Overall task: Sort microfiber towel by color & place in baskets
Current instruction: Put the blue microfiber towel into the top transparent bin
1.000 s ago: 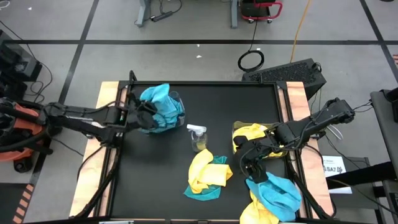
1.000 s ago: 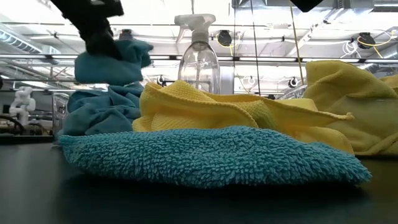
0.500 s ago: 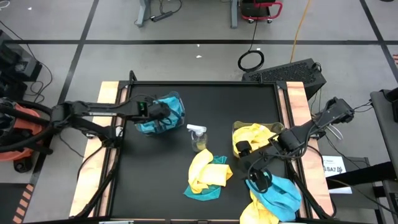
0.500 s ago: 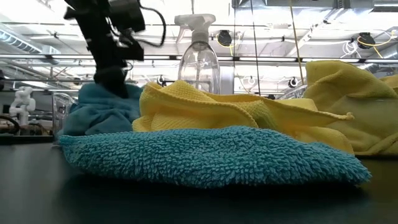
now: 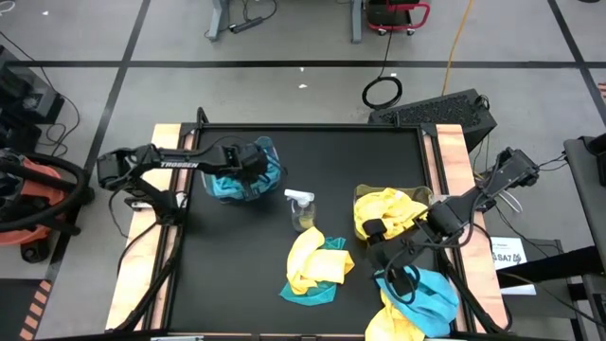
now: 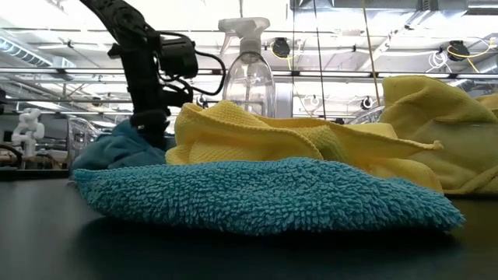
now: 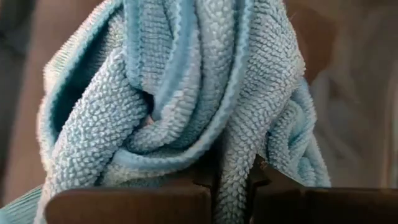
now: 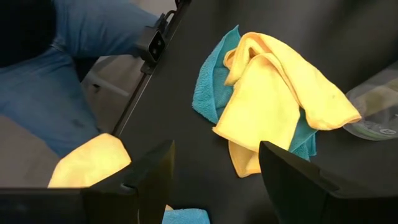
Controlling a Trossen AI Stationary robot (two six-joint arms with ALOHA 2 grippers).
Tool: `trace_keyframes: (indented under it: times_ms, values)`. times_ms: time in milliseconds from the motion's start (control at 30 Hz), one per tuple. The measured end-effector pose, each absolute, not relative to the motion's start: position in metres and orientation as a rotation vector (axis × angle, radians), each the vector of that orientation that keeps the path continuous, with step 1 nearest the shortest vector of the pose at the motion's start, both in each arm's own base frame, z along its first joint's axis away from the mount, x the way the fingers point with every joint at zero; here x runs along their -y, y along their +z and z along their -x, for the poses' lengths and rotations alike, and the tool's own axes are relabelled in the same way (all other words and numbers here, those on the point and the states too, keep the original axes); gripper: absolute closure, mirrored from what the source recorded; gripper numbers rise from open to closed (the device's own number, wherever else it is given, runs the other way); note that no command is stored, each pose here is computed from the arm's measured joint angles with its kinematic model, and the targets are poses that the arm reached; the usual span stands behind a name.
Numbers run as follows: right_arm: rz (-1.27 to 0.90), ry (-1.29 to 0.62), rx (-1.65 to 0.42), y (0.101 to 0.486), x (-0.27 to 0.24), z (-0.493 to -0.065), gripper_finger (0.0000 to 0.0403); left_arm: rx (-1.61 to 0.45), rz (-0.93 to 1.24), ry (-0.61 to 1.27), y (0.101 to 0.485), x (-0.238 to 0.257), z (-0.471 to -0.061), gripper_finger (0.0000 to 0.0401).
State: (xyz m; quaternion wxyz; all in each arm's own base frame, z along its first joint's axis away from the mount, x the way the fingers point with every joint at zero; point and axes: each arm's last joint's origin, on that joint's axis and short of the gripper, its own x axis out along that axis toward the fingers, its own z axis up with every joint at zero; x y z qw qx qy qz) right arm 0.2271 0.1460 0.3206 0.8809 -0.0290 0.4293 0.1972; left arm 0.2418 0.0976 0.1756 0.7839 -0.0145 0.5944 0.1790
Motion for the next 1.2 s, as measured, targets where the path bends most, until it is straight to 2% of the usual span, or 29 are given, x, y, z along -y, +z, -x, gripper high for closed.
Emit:
trace_keyframes:
  times_ms: [300, 400, 500, 667, 900, 1033, 1200]
  values:
    - [0.063, 0.394, -0.883, 0.321, -0.147, -0.227, 0.0177, -1.252, 0.177, 0.315, 0.174, -0.114, -0.235, 0.0378]
    - [0.062, 0.392, -0.883, 0.321, -0.147, -0.227, 0.0177, -1.254, 0.182, 0.314, 0.174, -0.114, -0.234, 0.0367]
    - [0.043, 0.384, -0.887, 0.321, -0.147, -0.227, 0.0177, -1.254, 0.179, 0.309, 0.175, -0.114, -0.233, 0.0336]
    - [0.033, 0.382, -0.890, 0.321, -0.148, -0.226, 0.0177, -1.227, 0.184, 0.315, 0.182, -0.111, -0.231, 0.0262]
    - [0.034, 0.384, -0.889, 0.321, -0.148, -0.226, 0.0177, -1.156, 0.169, 0.330, 0.207, -0.105, -0.217, 0.0174]
    - [0.038, 0.386, -0.882, 0.321, -0.148, -0.227, 0.0177, -1.092, 0.184, 0.341, 0.224, -0.100, -0.207, 0.0149]
    - [0.038, 0.392, -0.864, 0.323, -0.149, -0.228, 0.0177, -1.009, 0.197, 0.329, 0.243, -0.091, -0.195, 0.0141]
